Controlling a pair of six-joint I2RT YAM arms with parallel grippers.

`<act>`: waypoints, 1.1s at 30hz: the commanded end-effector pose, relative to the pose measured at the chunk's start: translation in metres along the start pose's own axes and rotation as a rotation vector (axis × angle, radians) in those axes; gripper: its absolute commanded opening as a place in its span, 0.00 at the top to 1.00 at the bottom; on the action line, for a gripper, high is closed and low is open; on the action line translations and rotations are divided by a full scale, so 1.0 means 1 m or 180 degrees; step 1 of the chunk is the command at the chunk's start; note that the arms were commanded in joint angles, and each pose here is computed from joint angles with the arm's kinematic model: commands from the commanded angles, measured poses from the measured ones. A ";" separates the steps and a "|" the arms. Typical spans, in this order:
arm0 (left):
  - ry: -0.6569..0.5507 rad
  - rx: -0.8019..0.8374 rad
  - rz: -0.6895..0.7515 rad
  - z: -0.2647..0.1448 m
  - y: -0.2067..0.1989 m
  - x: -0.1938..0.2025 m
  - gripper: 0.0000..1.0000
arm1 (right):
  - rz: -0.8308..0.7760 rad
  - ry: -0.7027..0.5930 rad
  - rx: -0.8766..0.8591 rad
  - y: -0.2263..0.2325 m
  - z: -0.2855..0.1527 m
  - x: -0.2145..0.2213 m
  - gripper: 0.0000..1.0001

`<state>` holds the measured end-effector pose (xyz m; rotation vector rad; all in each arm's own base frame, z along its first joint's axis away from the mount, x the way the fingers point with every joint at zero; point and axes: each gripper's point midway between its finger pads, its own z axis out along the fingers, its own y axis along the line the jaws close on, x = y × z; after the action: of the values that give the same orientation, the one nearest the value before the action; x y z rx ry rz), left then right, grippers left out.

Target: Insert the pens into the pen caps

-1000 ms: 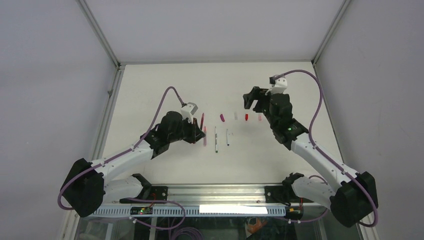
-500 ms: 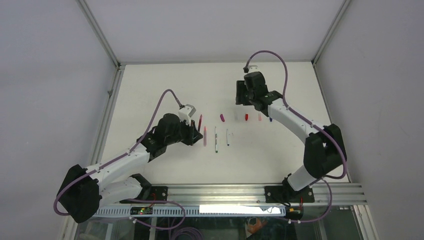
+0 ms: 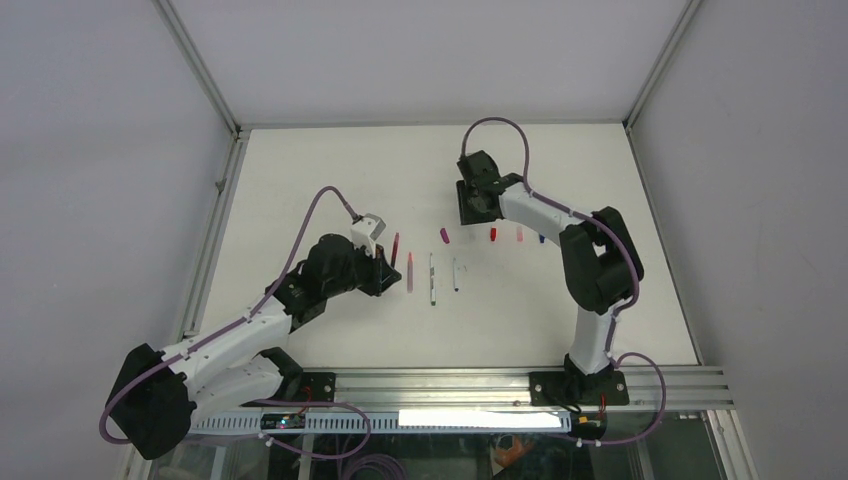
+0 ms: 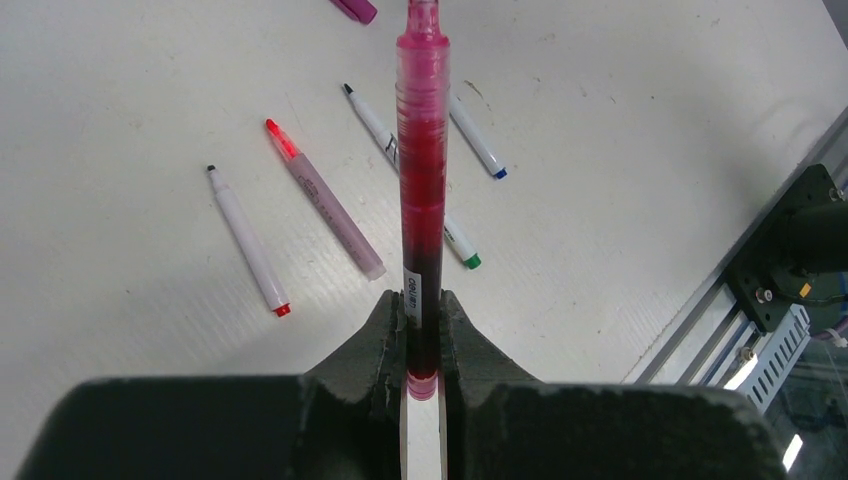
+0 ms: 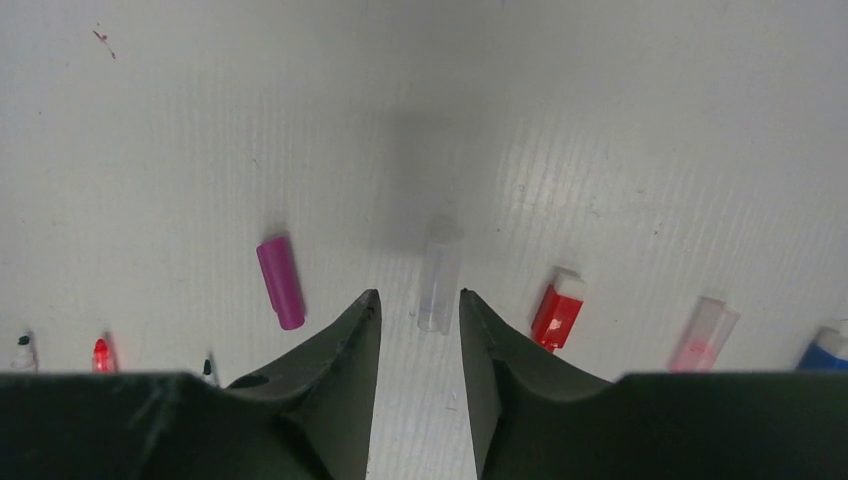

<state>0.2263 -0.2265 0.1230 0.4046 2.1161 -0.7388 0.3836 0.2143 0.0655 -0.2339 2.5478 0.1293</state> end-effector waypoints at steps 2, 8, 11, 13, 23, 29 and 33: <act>-0.0122 0.0033 0.0057 -0.004 -0.002 -0.006 1.00 | -0.0034 -0.0057 -0.0005 0.006 0.005 -0.020 0.63; -0.0105 0.0016 0.0064 -0.003 -0.001 -0.005 1.00 | -0.0060 0.0050 0.0035 0.006 0.022 -0.014 0.64; -0.0085 0.0010 0.0061 -0.002 -0.001 -0.004 1.00 | -0.0088 0.0086 0.0068 0.005 0.029 -0.011 0.66; -0.0082 0.0005 0.0060 -0.002 0.000 -0.004 1.00 | -0.0090 0.0113 0.0089 0.004 0.032 -0.008 0.66; -0.0053 -0.0001 0.0063 0.000 0.000 -0.002 1.00 | -0.0112 0.0165 0.0210 -0.005 0.036 0.002 0.67; -0.0049 0.0004 0.0061 0.001 0.000 -0.002 1.00 | -0.0110 0.0205 0.0236 -0.007 0.037 0.008 0.68; -0.0037 0.0002 0.0061 0.002 0.000 -0.002 1.00 | -0.0098 0.0213 0.0262 -0.009 0.036 0.012 0.68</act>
<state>0.2263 -0.2242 0.1186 0.3991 2.1269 -0.7242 0.3949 0.2123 0.0270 -0.2502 2.6202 0.0246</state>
